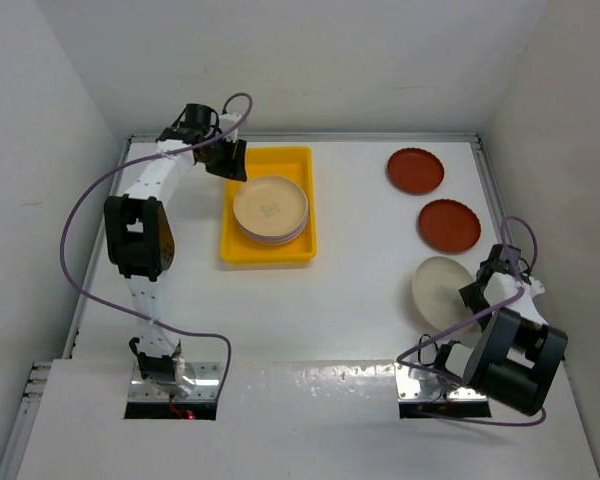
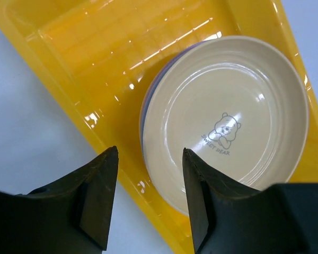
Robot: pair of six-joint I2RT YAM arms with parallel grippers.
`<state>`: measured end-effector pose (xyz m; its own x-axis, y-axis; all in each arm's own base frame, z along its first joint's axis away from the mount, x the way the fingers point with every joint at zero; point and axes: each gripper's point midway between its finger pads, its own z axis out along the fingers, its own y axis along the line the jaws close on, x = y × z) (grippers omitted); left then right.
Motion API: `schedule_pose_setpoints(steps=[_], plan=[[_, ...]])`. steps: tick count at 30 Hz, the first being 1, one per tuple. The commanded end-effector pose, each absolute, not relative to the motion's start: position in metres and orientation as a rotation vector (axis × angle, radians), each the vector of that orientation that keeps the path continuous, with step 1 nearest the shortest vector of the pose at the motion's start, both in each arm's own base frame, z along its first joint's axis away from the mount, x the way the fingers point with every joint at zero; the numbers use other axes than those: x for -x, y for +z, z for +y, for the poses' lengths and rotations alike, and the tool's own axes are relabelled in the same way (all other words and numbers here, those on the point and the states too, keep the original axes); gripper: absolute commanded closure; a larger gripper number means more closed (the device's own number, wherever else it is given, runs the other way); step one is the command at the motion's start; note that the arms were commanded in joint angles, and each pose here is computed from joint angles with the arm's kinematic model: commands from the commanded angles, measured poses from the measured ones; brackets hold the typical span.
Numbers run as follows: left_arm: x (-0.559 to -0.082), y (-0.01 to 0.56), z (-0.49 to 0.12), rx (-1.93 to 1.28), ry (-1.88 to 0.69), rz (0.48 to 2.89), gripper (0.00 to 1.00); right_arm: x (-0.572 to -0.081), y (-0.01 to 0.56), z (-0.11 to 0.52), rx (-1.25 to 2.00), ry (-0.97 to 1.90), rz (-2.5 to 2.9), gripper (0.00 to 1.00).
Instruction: Place the plates into the plastic bin on the countertop
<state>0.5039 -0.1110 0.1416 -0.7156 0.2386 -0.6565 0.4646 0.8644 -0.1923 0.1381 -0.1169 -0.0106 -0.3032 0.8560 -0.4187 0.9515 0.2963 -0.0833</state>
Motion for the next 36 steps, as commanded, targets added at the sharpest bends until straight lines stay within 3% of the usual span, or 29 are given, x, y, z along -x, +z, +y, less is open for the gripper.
schedule_pose_setpoints(steps=[1, 3, 4, 8, 11, 18, 23, 29, 36], plan=[[-0.51, 0.187, -0.101, -0.468, -0.479, 2.292, 0.46, -0.154, -0.02, -0.108, -1.592, -0.333, 2.357, 0.3], [-0.508, 0.186, -0.098, -0.461, -0.49, 2.299, 0.46, -0.156, -0.023, -0.101, -1.593, -0.277, 2.347, 0.43], [-0.506, 0.187, -0.094, -0.452, -0.496, 2.299, 0.46, -0.154, -0.022, -0.102, -1.599, -0.287, 2.32, 0.55], [-0.505, 0.186, -0.088, -0.427, -0.498, 2.312, 0.46, -0.148, -0.013, -0.111, -1.63, -0.355, 2.253, 0.87], [-0.502, 0.19, -0.09, -0.431, -0.509, 2.311, 0.46, -0.149, -0.001, -0.115, -1.605, -0.369, 2.235, 1.0], [-0.499, 0.193, -0.091, -0.456, -0.511, 2.302, 0.46, -0.182, 0.052, -0.113, -1.325, -0.292, 2.15, 1.0], [-0.497, 0.192, -0.09, -0.465, -0.509, 2.308, 0.46, -0.241, 0.143, -0.097, -1.09, -0.07, 1.957, 1.0], [-0.495, 0.196, -0.079, -0.45, -0.485, 2.31, 0.46, -0.325, 0.22, 0.003, -0.718, 0.261, 1.979, 1.0], [-0.489, 0.196, -0.053, -0.385, -0.431, 2.328, 0.46, -0.424, 0.238, 0.16, -0.254, 0.425, 2.112, 1.0]])
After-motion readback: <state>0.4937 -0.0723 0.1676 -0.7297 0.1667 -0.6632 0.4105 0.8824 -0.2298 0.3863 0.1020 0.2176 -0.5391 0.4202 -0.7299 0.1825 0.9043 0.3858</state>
